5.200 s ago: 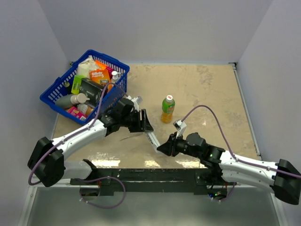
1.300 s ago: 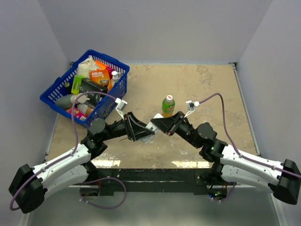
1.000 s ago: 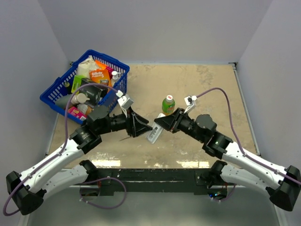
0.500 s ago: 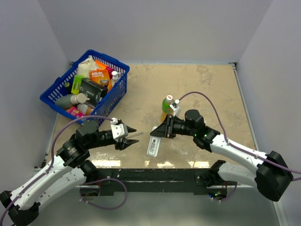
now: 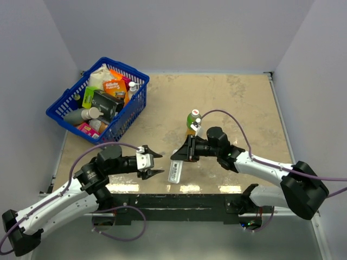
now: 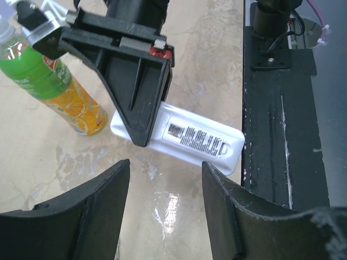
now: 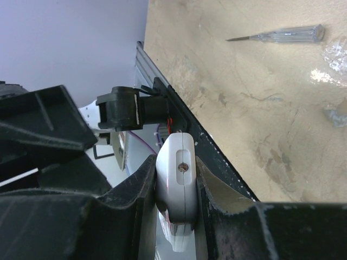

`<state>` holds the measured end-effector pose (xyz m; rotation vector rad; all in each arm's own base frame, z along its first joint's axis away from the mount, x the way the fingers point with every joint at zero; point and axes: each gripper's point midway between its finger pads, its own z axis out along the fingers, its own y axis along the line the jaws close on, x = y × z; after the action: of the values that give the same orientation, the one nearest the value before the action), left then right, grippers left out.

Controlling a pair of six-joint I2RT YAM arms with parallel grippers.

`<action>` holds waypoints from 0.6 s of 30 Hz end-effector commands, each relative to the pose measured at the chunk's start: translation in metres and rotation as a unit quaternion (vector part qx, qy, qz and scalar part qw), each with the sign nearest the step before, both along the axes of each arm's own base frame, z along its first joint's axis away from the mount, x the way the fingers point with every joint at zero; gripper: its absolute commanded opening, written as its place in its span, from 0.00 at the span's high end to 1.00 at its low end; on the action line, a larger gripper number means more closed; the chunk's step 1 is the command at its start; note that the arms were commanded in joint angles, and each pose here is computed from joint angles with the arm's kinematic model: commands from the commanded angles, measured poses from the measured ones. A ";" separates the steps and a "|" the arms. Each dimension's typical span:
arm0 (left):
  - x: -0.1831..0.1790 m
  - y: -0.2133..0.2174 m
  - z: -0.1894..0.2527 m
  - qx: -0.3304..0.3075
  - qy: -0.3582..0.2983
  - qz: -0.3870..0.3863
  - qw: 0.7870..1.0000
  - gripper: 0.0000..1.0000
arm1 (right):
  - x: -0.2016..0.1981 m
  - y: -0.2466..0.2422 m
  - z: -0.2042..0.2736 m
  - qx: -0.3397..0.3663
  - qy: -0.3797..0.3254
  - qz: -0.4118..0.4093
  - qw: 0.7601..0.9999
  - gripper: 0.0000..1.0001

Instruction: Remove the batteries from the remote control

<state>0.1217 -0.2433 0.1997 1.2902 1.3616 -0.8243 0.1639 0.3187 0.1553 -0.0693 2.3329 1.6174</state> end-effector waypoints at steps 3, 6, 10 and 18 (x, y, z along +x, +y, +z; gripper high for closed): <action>-0.004 -0.016 0.002 -0.002 -0.052 -0.014 0.999 0.40 | 0.008 0.012 0.020 0.033 -0.017 0.010 0.999 1.00; -0.015 -0.022 -0.004 -0.002 -0.056 -0.026 0.998 0.38 | 0.008 0.013 0.017 0.031 -0.014 0.011 0.999 1.00; -0.019 -0.028 -0.019 0.019 -0.049 -0.035 0.998 0.33 | 0.008 0.013 0.016 0.031 -0.012 0.010 0.999 1.00; -0.007 -0.031 -0.020 0.032 -0.073 -0.011 0.997 0.34 | 0.006 0.013 0.016 0.033 -0.011 0.014 0.999 1.00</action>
<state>0.1013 -0.2682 0.1633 1.4356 1.3411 -0.7581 0.1673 0.3233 0.1435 -0.0477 2.3653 1.6187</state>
